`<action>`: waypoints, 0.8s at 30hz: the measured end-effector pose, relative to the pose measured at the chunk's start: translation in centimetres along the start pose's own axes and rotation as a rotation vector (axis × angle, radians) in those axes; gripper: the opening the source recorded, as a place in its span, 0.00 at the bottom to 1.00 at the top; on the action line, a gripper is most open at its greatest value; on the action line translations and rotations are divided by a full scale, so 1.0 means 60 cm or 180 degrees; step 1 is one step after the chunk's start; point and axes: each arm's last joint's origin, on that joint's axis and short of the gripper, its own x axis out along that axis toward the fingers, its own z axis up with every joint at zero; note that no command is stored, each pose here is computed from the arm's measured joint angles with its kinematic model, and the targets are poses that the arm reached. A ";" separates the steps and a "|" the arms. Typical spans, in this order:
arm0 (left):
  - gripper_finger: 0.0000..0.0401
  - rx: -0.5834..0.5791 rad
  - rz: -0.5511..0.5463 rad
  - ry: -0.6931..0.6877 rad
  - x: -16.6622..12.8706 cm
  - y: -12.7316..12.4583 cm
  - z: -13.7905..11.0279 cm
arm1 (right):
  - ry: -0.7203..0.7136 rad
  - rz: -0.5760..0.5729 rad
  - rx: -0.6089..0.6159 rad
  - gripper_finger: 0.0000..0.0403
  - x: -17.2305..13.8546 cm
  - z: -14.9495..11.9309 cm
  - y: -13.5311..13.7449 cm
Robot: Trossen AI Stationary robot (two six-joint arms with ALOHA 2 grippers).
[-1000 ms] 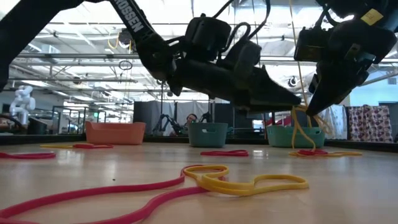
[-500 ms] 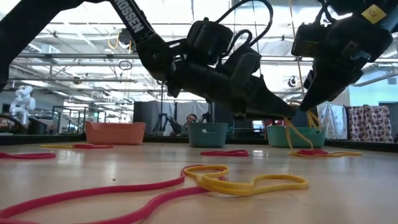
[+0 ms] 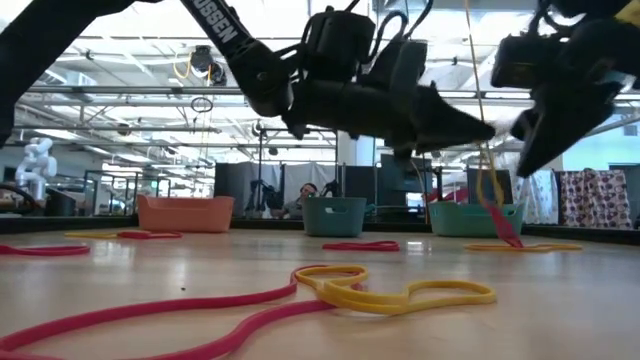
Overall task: Sort rubber bands into baskets
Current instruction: Put the yellow rubber band into the orange bin
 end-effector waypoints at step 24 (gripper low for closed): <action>0.00 0.0071 -0.0459 -0.0128 -0.029 -0.026 0.098 | -0.0437 -0.0153 -0.0741 0.23 0.007 -0.007 0.038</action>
